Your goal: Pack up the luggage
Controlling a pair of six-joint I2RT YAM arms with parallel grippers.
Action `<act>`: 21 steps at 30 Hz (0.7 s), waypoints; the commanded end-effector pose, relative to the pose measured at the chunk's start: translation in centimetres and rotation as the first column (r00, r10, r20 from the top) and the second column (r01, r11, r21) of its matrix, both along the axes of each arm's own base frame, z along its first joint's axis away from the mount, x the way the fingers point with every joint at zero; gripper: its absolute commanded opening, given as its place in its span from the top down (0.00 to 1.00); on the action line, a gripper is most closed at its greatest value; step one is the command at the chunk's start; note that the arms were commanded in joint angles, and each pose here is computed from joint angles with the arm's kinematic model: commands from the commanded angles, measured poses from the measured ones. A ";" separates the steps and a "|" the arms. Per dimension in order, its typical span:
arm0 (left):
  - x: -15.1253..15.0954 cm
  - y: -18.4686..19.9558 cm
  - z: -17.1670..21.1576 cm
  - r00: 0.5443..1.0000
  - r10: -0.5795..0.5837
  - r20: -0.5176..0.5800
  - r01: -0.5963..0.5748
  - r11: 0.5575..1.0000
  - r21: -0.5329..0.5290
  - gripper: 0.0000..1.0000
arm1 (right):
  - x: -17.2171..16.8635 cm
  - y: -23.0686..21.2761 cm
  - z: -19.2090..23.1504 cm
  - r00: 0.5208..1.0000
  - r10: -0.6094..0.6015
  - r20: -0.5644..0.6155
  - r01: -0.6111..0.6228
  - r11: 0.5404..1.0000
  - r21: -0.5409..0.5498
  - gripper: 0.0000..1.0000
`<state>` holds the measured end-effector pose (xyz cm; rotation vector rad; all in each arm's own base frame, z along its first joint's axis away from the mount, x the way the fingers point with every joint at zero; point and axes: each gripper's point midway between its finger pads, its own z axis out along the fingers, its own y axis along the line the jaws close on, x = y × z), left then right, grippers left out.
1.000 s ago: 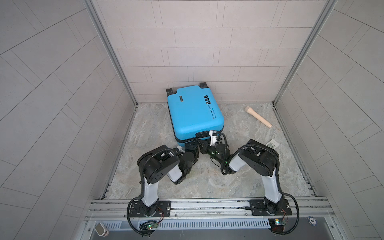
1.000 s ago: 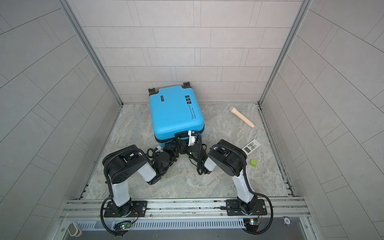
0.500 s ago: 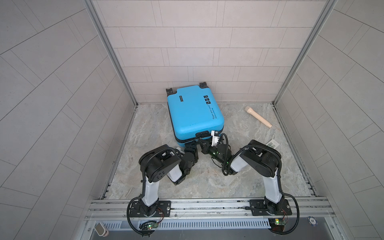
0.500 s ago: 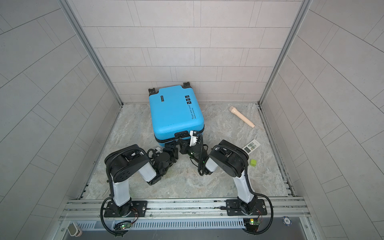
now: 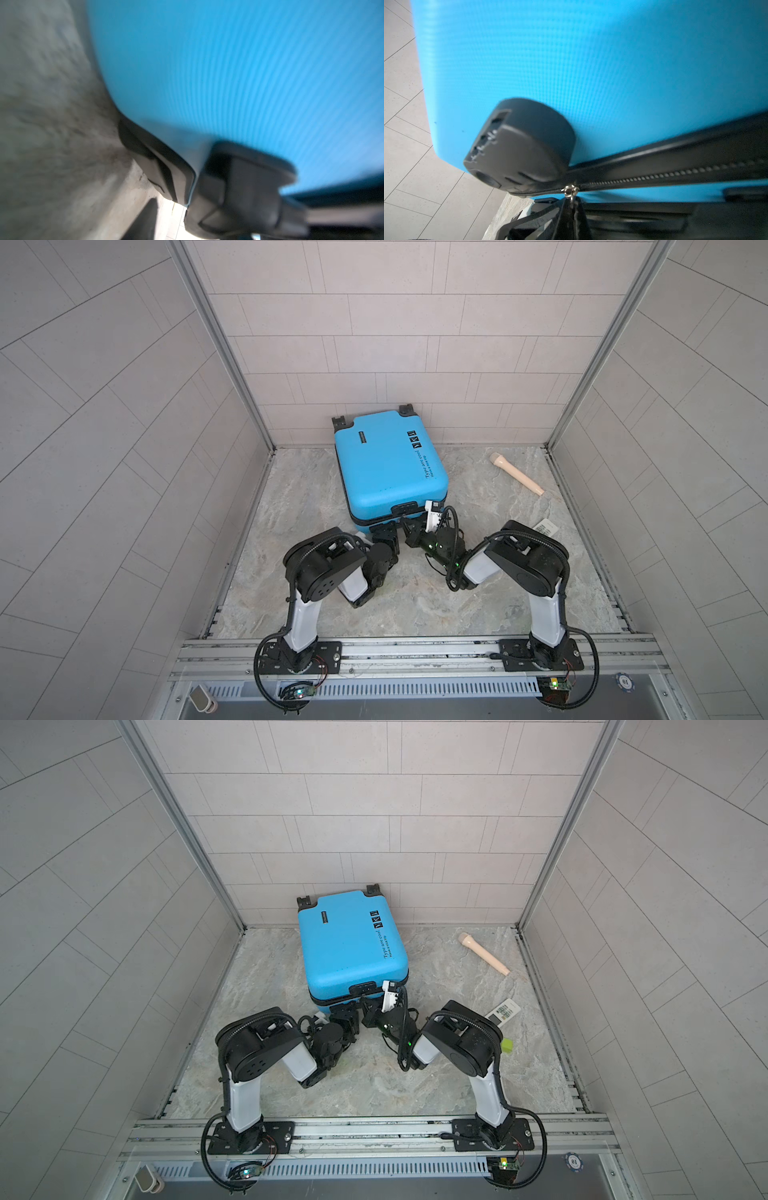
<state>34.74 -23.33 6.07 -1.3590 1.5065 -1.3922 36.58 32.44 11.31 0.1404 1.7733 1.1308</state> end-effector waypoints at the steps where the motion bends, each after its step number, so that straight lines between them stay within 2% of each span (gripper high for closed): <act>1: 1.2 1.5 -1.4 0.996 0.080 -0.026 -0.079 0.996 0.043 0.64 | 1.2 -2.1 1.5 0.995 -0.093 0.029 0.093 0.996 0.017 1.00; 4: 1.0 1.9 -1.6 0.996 0.089 -0.030 -0.087 0.995 0.054 0.74 | 1.2 -2.8 1.4 0.994 -0.106 0.033 0.106 0.994 0.006 1.00; 9: 0.1 3.3 -1.6 0.992 0.120 -0.031 -0.118 0.990 0.074 1.00 | 1.4 -5.3 0.2 0.989 -0.147 0.008 0.147 0.989 -0.031 1.00; 21: -1.7 6.3 -1.3 0.985 0.169 -0.030 -0.165 0.980 0.113 1.00 | 2.6 -15.0 -0.9 0.948 -0.315 -0.044 0.311 0.947 -0.077 1.00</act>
